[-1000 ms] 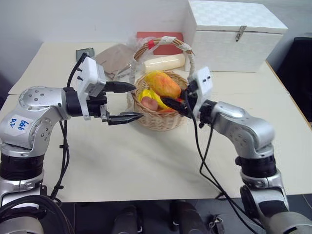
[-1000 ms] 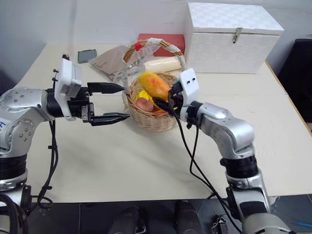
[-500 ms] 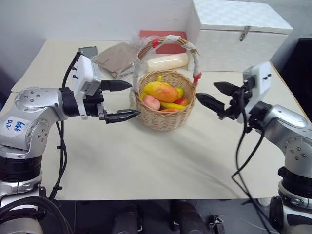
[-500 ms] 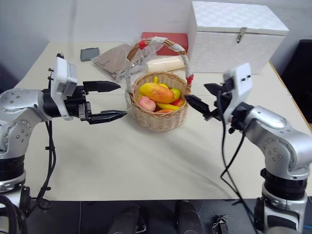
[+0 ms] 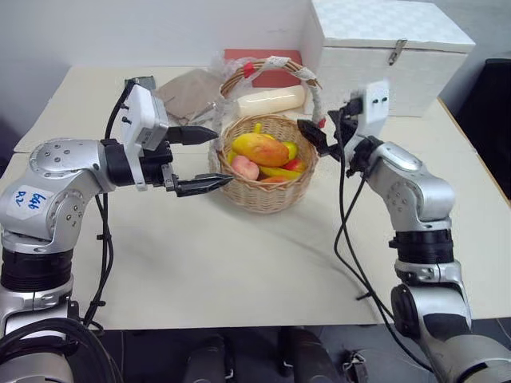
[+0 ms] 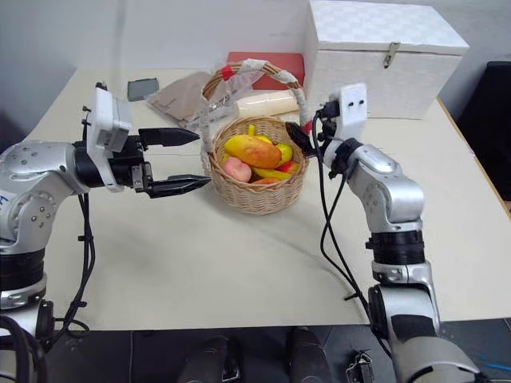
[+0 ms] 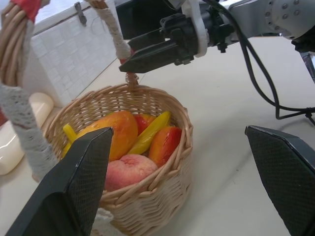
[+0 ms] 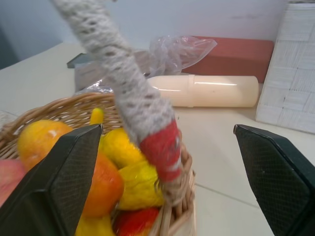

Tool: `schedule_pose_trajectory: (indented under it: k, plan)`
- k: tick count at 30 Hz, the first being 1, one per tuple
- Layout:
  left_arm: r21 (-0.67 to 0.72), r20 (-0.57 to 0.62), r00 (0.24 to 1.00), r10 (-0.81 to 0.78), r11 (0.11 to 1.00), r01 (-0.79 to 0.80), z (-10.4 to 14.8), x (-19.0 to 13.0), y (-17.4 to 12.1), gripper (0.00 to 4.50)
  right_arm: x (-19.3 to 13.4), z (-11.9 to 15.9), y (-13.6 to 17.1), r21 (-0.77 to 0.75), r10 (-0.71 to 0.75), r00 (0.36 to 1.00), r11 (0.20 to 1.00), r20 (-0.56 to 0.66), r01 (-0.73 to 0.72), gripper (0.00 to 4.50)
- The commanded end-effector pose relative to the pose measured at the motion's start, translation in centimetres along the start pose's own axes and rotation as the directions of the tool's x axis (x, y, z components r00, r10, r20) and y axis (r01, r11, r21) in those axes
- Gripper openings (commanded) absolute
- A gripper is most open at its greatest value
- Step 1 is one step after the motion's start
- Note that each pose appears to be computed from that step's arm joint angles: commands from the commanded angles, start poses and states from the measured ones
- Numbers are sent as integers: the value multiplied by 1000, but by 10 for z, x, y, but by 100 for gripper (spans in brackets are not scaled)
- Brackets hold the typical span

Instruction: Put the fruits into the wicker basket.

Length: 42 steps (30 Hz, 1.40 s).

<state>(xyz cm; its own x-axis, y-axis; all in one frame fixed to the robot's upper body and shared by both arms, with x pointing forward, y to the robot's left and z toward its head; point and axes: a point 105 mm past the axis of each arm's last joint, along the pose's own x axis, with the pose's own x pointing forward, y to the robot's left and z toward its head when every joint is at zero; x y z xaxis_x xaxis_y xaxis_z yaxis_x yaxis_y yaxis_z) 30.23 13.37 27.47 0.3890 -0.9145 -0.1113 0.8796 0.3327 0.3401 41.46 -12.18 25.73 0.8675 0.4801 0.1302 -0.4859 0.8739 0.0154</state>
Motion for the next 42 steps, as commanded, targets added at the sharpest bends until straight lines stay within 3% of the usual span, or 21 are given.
schedule_pose_trajectory:
  k: [1,12,13,19,23,29,34,39,42]
  plan:
    - [63,26,1000,10,998,-11,13,-3,-3,450,9,12,-9,-41,-39,997,998,62,42,403]
    - [53,24,999,35,998,-36,9,-5,-4,450,-4,12,0,-90,23,995,996,98,-14,48]
    - [51,26,999,32,998,-33,9,-4,-4,450,-8,16,-1,-93,19,994,996,111,-9,35]
    - [20,52,998,-21,1000,20,8,8,-8,450,-55,45,-12,-190,-3,985,981,175,36,35]
    - [7,59,994,-97,995,97,4,18,-18,450,-102,53,-26,-258,-61,988,961,142,96,34]
    - [-6,110,982,-151,988,152,10,28,-15,450,-174,65,-82,-237,-332,932,903,144,359,34]
    - [-3,127,975,-183,983,185,12,35,-13,450,-213,57,-122,-159,-516,841,827,165,538,34]
    - [-3,139,970,-201,979,203,14,39,-11,450,-223,29,-147,-150,-610,779,764,146,627,34]
    - [-2,142,969,-203,979,206,14,39,-11,450,-218,10,-146,-174,-592,797,778,116,604,131]
